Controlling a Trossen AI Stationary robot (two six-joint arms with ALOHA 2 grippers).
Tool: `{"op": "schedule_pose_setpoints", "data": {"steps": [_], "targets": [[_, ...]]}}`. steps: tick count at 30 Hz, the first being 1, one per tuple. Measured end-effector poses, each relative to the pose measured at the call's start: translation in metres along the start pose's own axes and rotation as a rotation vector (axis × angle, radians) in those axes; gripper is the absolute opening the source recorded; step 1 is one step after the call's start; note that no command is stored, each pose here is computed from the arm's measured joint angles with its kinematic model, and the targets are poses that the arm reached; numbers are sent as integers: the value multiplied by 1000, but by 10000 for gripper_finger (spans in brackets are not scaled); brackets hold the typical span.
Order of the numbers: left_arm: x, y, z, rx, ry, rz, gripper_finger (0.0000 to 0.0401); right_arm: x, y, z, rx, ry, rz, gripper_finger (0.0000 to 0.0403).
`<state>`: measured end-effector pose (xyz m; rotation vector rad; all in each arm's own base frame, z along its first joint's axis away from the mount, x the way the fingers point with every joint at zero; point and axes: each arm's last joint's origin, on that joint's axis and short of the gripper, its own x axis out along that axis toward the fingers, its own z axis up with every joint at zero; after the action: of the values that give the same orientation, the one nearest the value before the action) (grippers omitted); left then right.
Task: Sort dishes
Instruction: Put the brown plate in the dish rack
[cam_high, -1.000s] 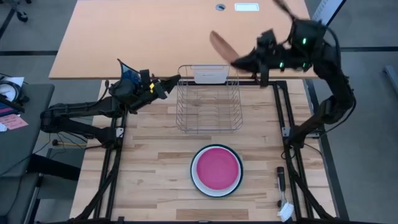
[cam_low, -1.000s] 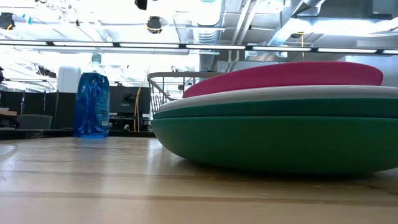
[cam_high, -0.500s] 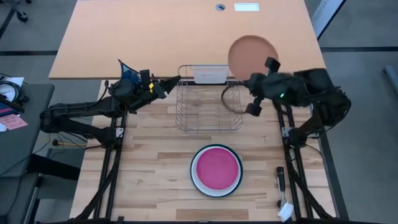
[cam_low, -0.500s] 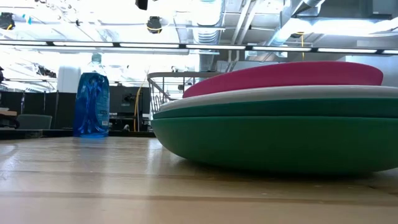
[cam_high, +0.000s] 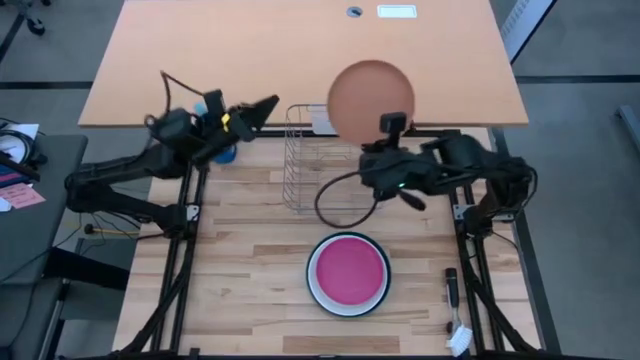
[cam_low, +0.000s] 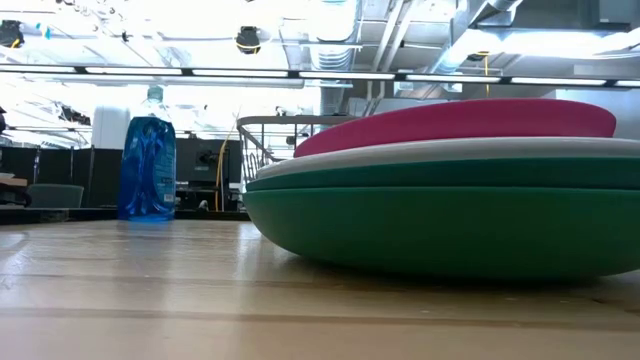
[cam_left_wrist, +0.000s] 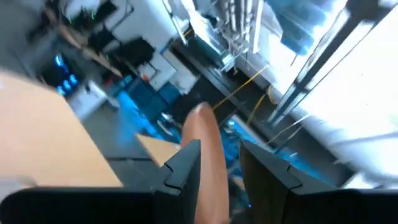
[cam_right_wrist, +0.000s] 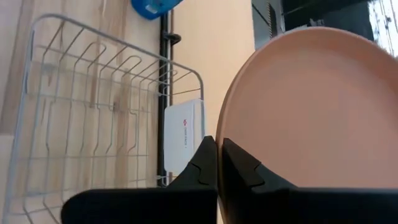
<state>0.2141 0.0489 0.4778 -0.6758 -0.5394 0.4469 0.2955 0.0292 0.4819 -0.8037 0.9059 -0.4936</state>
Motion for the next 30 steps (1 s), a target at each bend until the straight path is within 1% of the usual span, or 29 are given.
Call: {"op": "schedule_pose_setpoints", "data": {"steps": [2,5,8,10,12,14,17,19,21,23,26,30], "targets": [[7,-12,12,97,38,44,107,8,5,5,-39,14,3,6],[17,-24,26,229,152,131,107,14,11,10,-81,23,7,6],[31,-31,30,339,299,154,109,21,12,16,-100,14,0,6],[42,-35,28,403,367,159,118,26,15,22,-120,2,0,6],[53,-36,22,465,426,170,135,27,16,24,-137,-11,2,6],[64,-39,18,520,446,177,158,27,15,25,-143,-22,4,6],[76,-39,14,594,427,263,196,26,15,25,-143,-24,8,6],[83,-37,11,628,406,340,216,26,16,25,-146,-22,10,6],[89,-35,8,652,412,354,227,27,16,24,-150,-19,12,6],[95,-31,3,661,437,347,229,27,16,24,-149,-19,11,6],[104,-22,-6,626,498,326,221,27,16,24,-149,-20,11,6],[108,-12,-12,577,537,378,189,27,16,24,-149,-20,12,6]]}}
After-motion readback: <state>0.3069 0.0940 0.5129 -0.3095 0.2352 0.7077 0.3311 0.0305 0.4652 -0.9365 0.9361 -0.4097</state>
